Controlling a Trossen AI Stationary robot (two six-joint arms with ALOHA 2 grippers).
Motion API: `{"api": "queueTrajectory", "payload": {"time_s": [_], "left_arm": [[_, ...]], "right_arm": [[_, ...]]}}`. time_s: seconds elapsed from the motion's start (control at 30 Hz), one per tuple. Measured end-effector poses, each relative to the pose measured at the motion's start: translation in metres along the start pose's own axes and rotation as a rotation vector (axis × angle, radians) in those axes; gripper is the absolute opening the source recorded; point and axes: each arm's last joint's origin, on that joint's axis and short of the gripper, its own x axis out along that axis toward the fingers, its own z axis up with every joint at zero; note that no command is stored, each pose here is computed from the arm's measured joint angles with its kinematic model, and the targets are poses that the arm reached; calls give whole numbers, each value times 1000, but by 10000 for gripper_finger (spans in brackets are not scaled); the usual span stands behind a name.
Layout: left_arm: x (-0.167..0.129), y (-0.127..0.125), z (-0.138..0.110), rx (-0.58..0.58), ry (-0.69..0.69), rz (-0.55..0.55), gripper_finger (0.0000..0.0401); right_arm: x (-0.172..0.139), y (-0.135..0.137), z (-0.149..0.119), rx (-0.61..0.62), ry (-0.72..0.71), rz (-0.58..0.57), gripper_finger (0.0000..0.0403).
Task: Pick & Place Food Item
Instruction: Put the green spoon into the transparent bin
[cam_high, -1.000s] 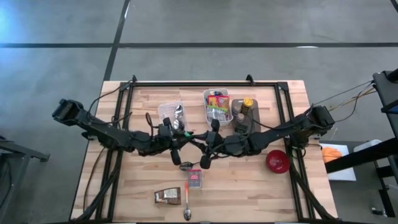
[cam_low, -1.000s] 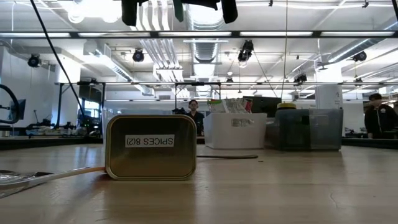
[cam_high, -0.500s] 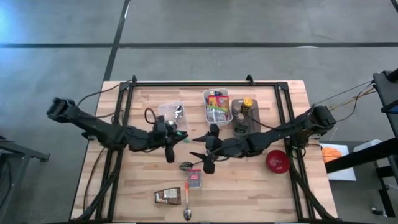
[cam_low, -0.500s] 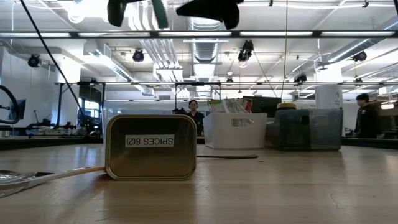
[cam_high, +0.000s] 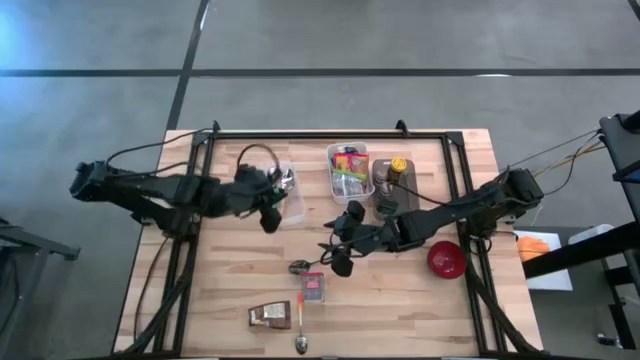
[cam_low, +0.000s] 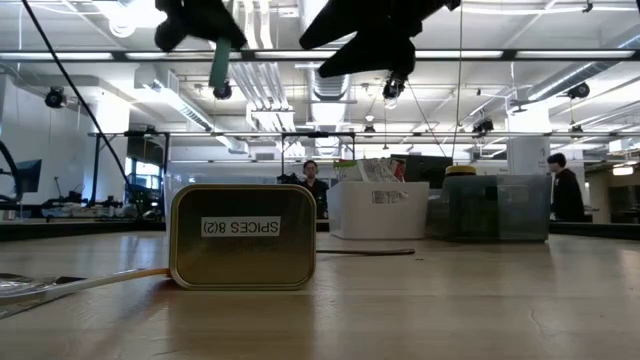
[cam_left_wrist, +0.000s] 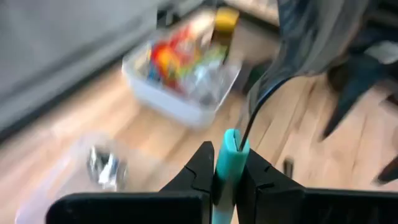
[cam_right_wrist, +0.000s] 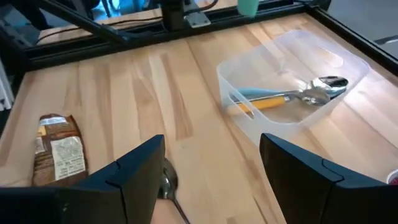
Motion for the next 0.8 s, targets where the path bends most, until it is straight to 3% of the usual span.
{"api": "queueTrajectory", "payload": {"time_s": [0.33, 0.8], "left_arm": [[57, 54, -1, -169, 316, -29, 22], [129, 78, -33, -208, 614, 91, 23]], "right_arm": [[-32, 3, 5, -30, 29, 19, 261], [-43, 6, 1, -57, 10, -43, 261]]}}
